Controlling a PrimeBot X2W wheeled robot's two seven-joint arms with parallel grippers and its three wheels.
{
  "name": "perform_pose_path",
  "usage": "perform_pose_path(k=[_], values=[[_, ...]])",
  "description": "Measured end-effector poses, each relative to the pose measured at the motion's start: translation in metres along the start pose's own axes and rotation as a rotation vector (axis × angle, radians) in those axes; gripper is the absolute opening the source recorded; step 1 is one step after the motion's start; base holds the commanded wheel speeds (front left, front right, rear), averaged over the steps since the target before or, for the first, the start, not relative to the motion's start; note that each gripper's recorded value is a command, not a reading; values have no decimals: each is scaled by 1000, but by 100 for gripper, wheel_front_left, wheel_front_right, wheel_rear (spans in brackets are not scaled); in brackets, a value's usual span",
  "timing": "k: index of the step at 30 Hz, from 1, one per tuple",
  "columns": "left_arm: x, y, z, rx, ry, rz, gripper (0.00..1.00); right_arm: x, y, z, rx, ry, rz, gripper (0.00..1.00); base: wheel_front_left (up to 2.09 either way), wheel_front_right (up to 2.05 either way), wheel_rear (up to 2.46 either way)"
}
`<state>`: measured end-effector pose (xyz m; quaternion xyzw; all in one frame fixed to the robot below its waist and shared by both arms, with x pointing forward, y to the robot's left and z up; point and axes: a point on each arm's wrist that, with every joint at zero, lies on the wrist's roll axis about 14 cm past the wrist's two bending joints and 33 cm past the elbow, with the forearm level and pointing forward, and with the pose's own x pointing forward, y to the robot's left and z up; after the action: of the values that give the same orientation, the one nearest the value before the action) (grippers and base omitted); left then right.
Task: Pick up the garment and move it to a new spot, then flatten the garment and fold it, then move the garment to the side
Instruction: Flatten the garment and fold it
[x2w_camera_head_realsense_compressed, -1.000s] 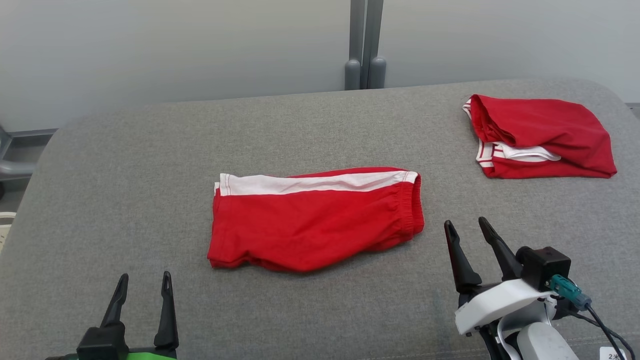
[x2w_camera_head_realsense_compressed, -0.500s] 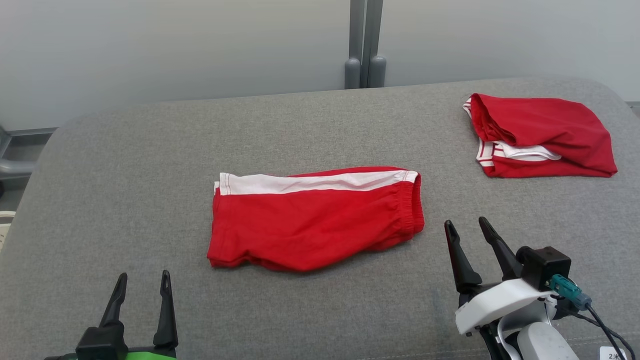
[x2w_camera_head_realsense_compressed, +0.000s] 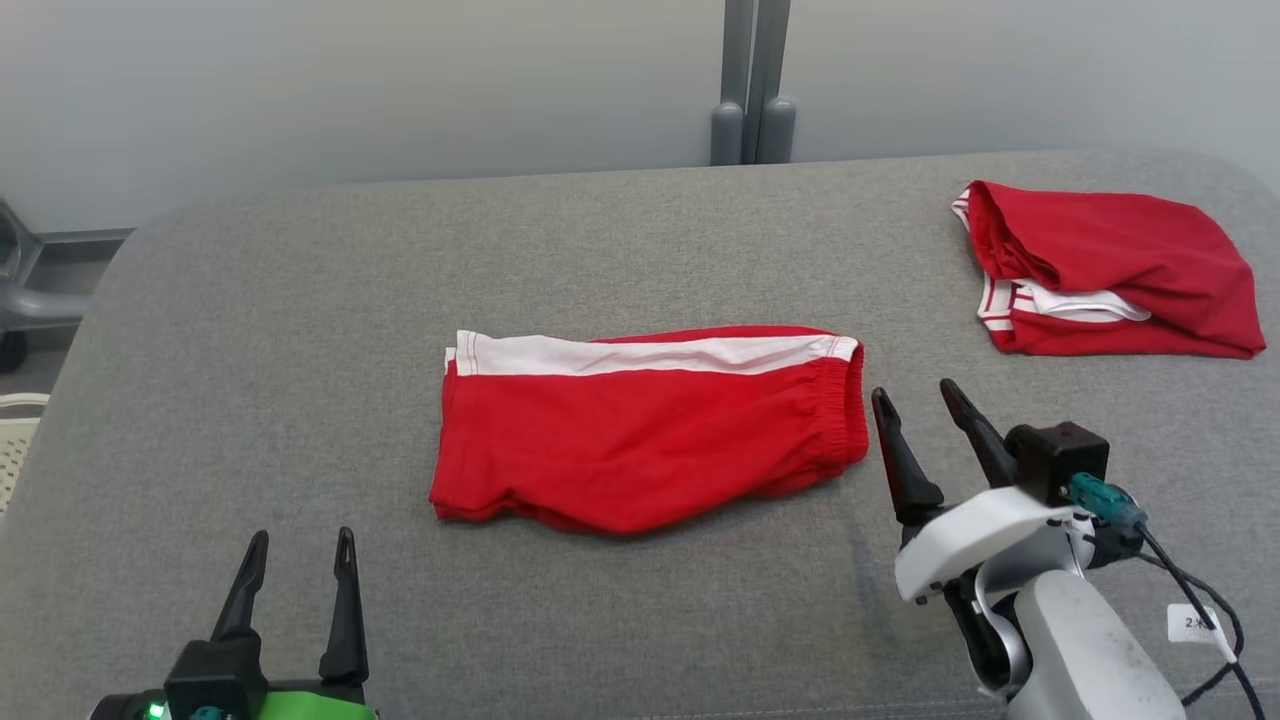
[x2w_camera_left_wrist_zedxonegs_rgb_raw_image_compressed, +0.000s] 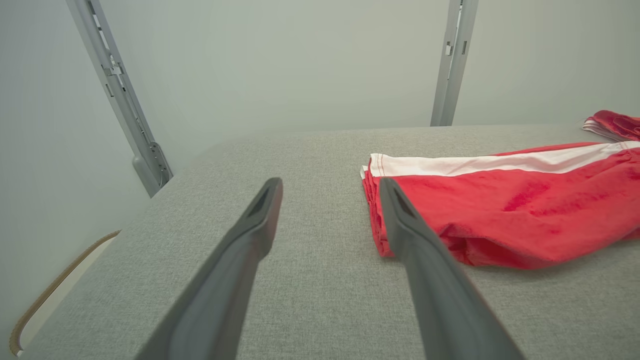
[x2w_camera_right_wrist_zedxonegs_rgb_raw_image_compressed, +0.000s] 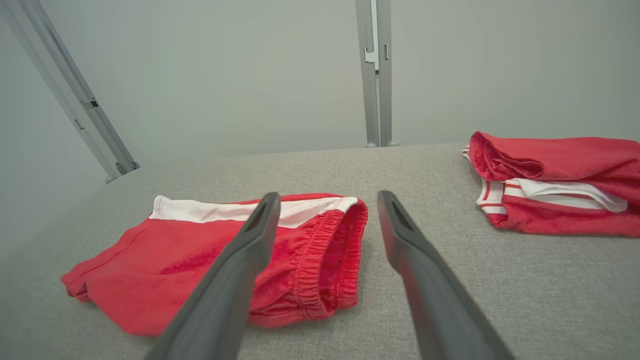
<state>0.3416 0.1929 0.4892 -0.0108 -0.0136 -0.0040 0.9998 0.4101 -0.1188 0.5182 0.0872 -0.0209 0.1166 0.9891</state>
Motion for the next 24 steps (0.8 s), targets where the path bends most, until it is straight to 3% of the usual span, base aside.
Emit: perform_pose_path(k=[13, 24], values=[[4, 16, -6, -6, 22, 48, 100, 56, -6, -52, -8, 196, -3, 100, 0, 0, 0], [6, 32, -19, -2, 66, 101, 100, 75, -5, -116, 45, 414, -28, 100, 0, 0, 0]])
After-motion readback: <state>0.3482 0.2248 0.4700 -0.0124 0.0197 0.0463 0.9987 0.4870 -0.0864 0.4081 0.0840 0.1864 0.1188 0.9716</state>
